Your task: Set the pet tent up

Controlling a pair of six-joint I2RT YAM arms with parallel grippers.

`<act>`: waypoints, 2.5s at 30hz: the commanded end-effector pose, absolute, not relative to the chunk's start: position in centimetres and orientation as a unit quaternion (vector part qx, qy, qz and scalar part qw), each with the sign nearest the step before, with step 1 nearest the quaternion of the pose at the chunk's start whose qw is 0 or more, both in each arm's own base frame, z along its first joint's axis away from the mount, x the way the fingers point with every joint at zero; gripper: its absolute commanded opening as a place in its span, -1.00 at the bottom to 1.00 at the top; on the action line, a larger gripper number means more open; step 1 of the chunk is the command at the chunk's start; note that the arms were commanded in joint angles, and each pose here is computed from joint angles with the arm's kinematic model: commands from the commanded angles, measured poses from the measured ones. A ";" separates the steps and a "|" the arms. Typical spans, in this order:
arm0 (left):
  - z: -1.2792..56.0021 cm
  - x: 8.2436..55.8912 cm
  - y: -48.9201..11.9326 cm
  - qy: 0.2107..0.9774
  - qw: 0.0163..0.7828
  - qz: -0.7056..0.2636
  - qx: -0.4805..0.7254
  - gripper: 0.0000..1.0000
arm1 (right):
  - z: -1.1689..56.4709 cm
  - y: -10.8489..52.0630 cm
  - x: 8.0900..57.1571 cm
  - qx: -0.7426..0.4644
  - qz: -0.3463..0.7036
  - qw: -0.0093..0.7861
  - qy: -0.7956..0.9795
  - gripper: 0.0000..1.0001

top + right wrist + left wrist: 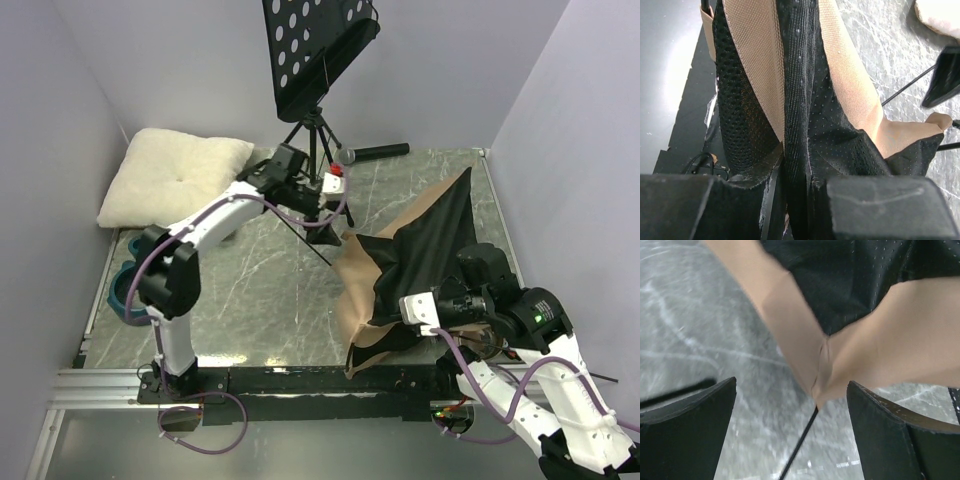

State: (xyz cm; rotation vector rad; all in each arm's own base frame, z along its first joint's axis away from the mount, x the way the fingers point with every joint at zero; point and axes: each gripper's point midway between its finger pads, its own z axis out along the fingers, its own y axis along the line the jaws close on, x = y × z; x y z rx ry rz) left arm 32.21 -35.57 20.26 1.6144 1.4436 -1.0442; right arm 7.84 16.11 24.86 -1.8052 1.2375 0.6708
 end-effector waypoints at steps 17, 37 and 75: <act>19.6 30.0 -42.2 0.503 0.348 -0.279 0.740 0.07 | 25.2 16.1 8.6 -0.718 0.258 0.408 0.502 -0.42; 29.1 32.6 -29.3 0.648 0.453 -0.262 0.553 -0.99 | 30.3 13.7 15.1 -0.559 0.136 0.521 0.630 1.00; 31.3 30.8 -29.7 0.657 0.492 -0.320 0.473 -0.99 | 49.2 7.1 14.5 -0.328 0.008 0.783 0.528 1.00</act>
